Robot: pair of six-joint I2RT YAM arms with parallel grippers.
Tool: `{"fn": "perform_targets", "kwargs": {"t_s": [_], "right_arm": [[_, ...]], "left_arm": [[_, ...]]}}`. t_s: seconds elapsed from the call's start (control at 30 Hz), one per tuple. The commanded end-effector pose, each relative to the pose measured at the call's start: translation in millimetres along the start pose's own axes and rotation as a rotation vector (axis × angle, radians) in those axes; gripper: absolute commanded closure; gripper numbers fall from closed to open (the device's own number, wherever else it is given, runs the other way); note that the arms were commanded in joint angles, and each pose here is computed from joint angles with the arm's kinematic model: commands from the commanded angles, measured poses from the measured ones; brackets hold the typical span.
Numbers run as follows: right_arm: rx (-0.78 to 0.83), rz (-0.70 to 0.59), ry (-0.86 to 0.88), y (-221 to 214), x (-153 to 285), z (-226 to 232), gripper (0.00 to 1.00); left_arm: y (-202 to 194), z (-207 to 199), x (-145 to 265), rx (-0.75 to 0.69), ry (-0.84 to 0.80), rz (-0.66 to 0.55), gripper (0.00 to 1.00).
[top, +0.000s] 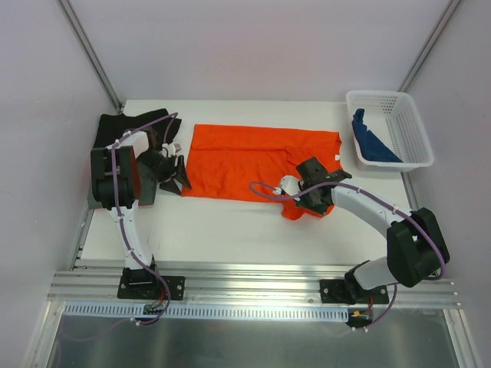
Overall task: Fold and stack the t-shirts
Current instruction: Grap the side of the flattened tshirt closest away from the robot with both arms
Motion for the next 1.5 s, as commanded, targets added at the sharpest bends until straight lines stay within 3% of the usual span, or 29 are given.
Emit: {"fn": "perform_targets", "kwargs": {"t_s": [0.0,0.57,0.8,0.83,0.93,1.47], "right_arm": [[0.01,-0.016,-0.028,7,7,-9,0.99],[0.0,-0.027,-0.038,2,8,-9,0.99],[-0.01,-0.029,-0.049,-1,10,-11,0.99],[-0.011,-0.028,-0.049,-1,10,-11,0.99],[-0.019,-0.029,-0.058,-2,11,-14,1.0],[-0.079,-0.076,-0.106,-8,25,-27,0.99]], "left_arm": [[2,-2,5,0.024,-0.016,0.004,0.47],[-10,-1,7,0.047,-0.008,0.009,0.52],[-4,-2,6,0.043,-0.019,0.004,0.77],[-4,-2,6,0.045,-0.021,0.006,0.87],[-6,-4,8,0.04,-0.022,0.003,1.0],[-18,-33,45,-0.062,0.015,-0.107,1.0]]}}
Point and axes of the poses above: each gripper's point midway between its finger pads, its own x axis back along the fingers, its own z axis along the line the jaws close on, y = z × x, the point moved 7 cm from there along x, back along the fingers, and after that the axes turned 9 degrees about -x, right-handed, at the moved point
